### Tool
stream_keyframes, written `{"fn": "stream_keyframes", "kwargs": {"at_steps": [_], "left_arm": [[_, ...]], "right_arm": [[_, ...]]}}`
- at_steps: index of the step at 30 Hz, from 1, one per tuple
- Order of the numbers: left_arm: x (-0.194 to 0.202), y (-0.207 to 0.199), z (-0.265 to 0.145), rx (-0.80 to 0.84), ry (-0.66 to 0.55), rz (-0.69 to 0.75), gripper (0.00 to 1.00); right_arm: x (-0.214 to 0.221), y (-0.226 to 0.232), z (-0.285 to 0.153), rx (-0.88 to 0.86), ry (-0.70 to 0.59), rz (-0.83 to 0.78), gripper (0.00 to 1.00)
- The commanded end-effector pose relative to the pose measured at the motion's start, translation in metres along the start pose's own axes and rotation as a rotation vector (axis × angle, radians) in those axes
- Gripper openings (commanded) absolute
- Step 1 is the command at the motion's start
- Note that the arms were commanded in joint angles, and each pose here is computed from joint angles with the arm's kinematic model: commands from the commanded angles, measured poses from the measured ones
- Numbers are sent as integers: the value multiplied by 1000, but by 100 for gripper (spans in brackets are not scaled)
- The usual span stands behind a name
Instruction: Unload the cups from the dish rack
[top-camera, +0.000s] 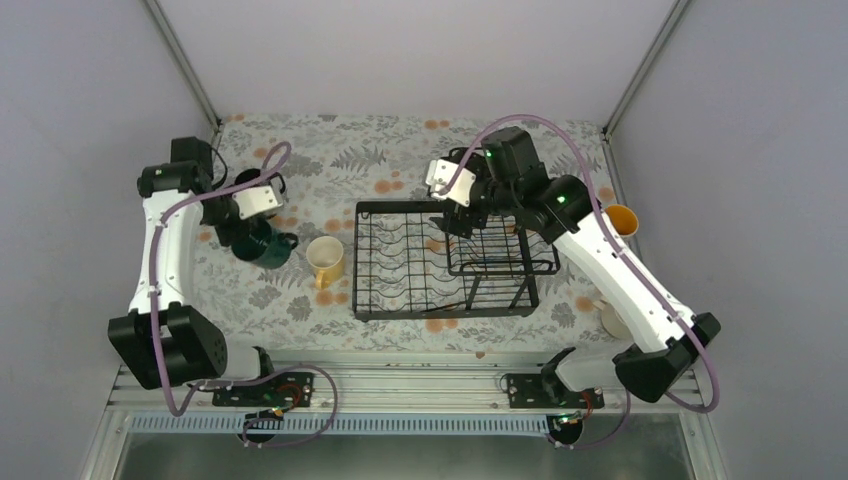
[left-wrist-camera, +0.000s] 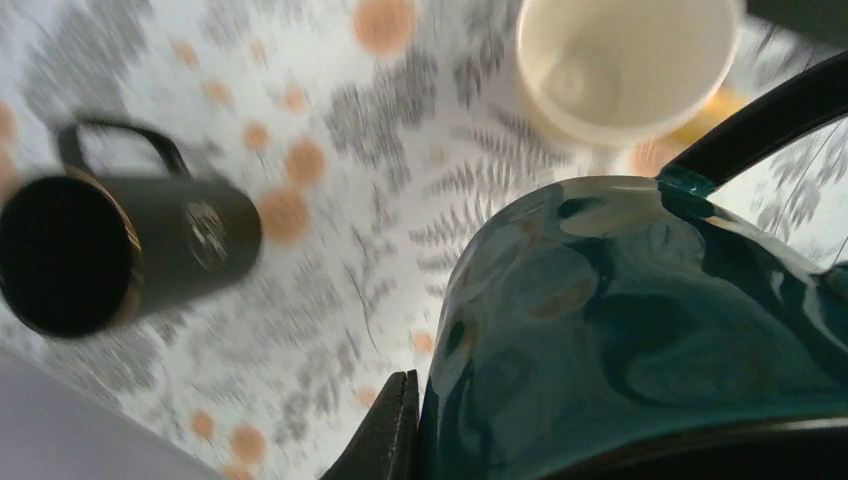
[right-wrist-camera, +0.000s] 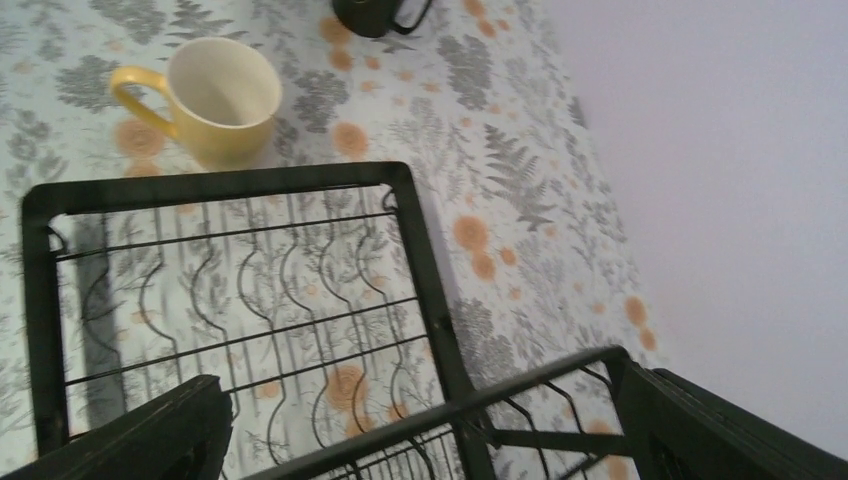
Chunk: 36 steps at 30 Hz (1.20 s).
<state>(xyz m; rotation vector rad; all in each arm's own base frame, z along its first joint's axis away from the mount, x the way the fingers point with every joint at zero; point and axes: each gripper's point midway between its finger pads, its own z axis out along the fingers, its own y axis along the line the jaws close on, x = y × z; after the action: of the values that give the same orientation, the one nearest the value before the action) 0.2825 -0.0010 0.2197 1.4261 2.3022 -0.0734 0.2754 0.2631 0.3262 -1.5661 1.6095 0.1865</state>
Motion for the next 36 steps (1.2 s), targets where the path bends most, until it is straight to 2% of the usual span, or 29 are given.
{"fn": "stream_keyframes", "kwargs": {"at_steps": [1,5,9,15,24,36], "left_arm": [[50,7,9,-89,161,2,2],[78,9,30,-87,220,-68,2],[89,12,52,-83,228,-139,2],[115,27,88,-113,308,-233,3],[114,43,104,-171,264,-299,2],[130,46,122,-193,314,-344,2]], "right_arm": [[-10,-30,-30,187,-46,67,100],[-15,-30,-56,234,-87,93,100],[-22,-40,-89,351,-154,110,100],[-5,-55,-129,517,-155,131,100],[32,-38,-128,499,-157,192,100],[72,-28,-150,594,-168,279,100]]}}
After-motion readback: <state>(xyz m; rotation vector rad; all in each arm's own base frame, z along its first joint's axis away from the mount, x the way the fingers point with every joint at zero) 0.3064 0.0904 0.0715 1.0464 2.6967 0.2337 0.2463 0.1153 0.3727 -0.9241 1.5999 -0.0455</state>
